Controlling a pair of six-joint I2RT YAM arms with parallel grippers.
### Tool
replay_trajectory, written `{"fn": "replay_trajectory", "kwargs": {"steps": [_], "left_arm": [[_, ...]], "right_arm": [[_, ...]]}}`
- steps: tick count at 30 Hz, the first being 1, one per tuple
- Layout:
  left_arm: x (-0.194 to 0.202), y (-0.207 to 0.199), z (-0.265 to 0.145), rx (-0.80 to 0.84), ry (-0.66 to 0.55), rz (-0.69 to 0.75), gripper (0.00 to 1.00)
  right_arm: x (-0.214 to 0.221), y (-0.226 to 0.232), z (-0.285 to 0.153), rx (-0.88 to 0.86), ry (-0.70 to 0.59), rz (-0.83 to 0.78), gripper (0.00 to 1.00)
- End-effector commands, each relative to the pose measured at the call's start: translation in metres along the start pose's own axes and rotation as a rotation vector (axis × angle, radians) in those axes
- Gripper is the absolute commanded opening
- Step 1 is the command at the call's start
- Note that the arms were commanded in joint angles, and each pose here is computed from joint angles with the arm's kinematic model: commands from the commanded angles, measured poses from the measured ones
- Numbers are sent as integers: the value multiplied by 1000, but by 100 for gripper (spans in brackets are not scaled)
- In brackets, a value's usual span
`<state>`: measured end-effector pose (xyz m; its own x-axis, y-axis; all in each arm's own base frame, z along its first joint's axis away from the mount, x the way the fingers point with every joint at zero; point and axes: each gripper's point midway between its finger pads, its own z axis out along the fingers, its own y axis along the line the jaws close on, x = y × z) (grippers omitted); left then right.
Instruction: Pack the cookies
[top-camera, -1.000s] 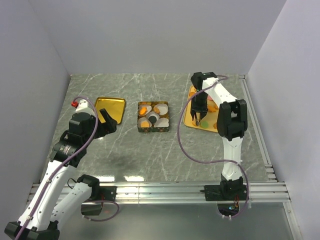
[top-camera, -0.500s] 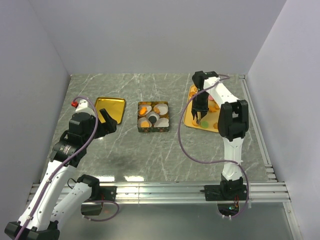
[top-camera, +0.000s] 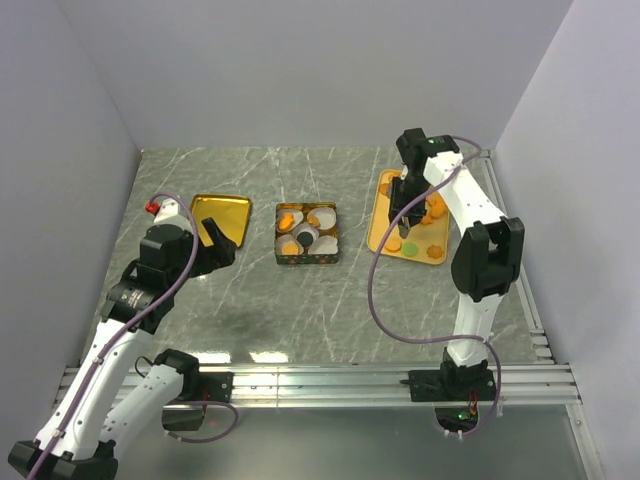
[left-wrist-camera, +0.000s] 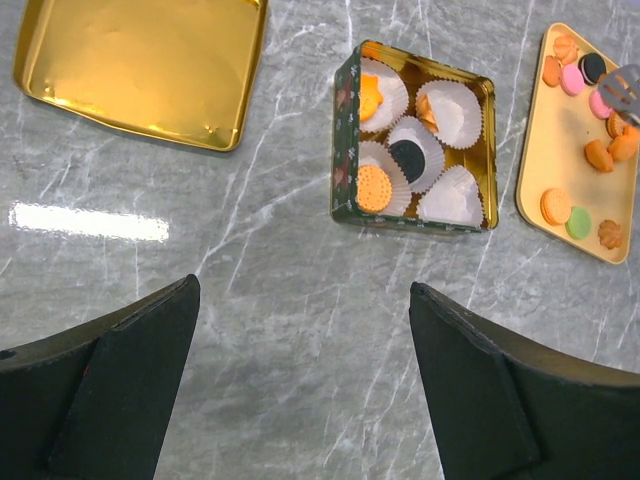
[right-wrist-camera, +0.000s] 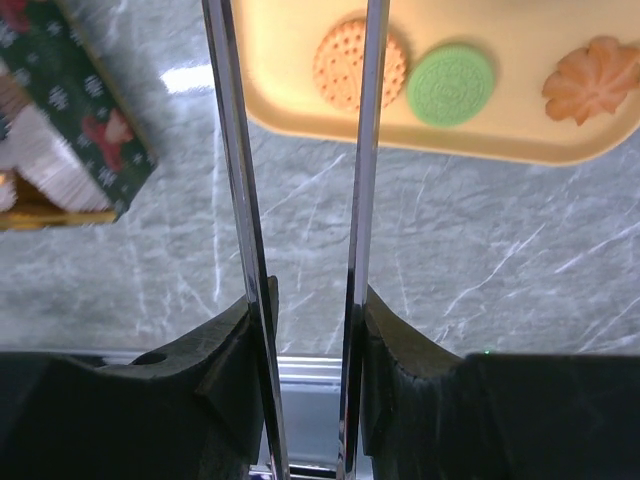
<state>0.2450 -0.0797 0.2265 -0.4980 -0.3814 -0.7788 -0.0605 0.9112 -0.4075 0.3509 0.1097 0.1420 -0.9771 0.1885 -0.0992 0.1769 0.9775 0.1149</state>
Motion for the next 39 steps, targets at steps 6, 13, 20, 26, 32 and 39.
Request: {"fn": "replay_trajectory", "kwargs": {"steps": [6,13,20,26,32,39], "left_arm": [[0,-13,0,52,-1,17,92],[4,-18,-2,71,10,30,91],[8,-23,-1,81,26,38,91],[12,-25,0,87,39,46,91],[12,-26,-1,87,40,48,91],[12,-26,-1,86,37,47,91]], "right_arm": [[28,17,-53,-158,-88,16,35],[57,37,-72,-239,-113,-7,35],[85,60,-73,-277,-106,-51,35],[110,95,-70,-342,-87,-109,35],[129,118,-59,-359,-49,-146,35],[147,134,-38,-334,8,-188,35]]}}
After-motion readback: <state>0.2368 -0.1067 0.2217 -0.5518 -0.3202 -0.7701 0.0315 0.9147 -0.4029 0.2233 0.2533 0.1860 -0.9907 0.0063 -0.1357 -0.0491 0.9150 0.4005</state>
